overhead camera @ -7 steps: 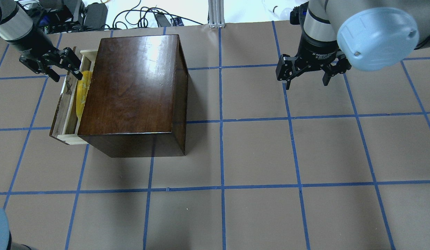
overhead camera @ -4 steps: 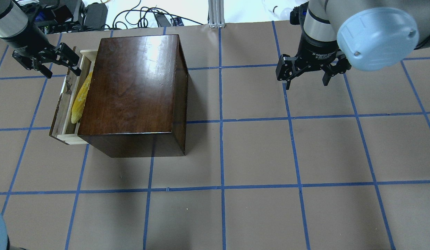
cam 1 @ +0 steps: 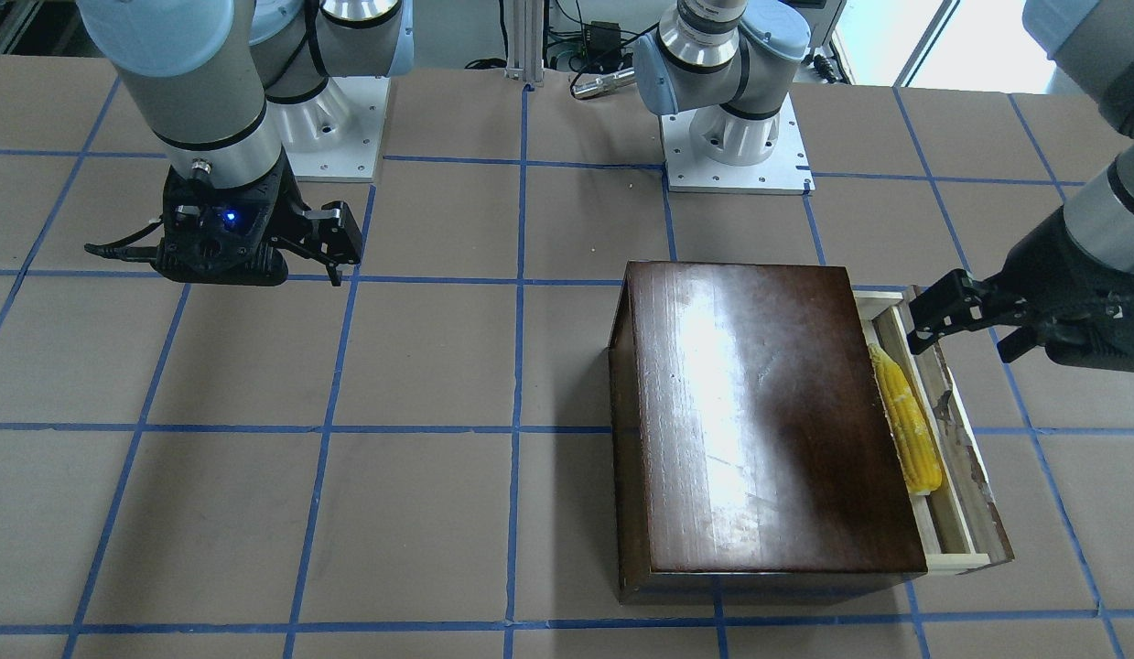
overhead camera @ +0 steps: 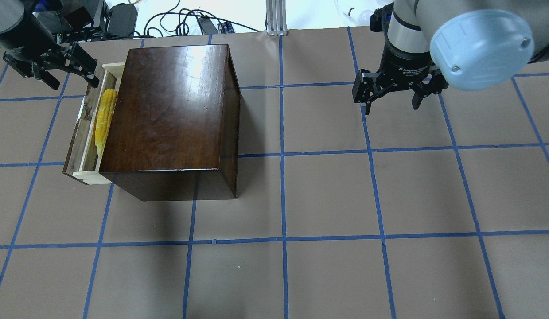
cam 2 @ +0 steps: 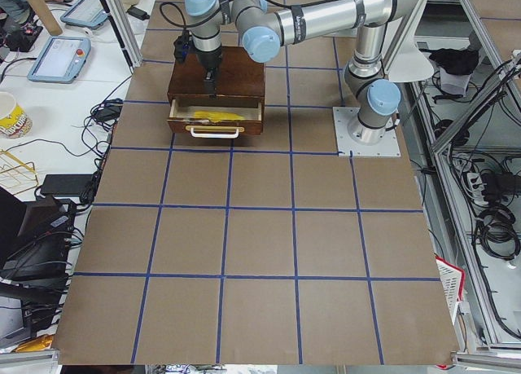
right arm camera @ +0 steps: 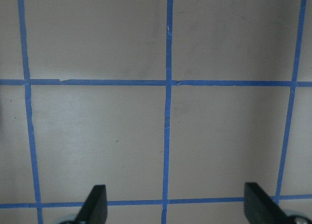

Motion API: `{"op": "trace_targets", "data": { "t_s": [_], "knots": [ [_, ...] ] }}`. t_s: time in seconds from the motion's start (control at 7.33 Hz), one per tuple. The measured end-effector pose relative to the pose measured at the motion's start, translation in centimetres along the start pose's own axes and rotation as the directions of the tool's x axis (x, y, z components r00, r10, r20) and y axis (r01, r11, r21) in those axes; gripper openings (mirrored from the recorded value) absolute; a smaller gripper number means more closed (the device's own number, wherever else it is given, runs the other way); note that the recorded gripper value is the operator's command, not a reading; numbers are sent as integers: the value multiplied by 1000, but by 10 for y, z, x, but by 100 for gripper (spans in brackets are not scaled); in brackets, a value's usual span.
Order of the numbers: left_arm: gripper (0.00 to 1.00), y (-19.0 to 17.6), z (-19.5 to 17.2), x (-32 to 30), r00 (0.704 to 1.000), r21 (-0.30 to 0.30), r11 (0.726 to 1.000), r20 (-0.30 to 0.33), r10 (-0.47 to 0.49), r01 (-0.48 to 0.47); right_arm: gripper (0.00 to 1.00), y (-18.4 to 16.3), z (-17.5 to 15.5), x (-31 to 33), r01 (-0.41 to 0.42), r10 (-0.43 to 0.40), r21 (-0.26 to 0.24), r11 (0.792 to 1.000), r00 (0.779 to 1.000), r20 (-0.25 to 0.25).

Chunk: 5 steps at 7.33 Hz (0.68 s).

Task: Open drawer and put corn inside

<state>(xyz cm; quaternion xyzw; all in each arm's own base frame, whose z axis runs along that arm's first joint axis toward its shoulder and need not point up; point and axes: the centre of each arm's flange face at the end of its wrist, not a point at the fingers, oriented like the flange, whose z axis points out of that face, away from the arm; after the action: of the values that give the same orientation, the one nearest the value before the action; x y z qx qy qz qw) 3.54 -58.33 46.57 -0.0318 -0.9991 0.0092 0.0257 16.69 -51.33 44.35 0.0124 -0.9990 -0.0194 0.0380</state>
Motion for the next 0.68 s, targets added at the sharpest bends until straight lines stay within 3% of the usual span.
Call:
{"op": "trace_targets", "data": {
  "t_s": [0.68],
  "knots": [
    [100,53,-44,155,1000,-7,1000,7,16,-16,100,0,0,0,0,0,0,1000,1000,1]
  ]
}}
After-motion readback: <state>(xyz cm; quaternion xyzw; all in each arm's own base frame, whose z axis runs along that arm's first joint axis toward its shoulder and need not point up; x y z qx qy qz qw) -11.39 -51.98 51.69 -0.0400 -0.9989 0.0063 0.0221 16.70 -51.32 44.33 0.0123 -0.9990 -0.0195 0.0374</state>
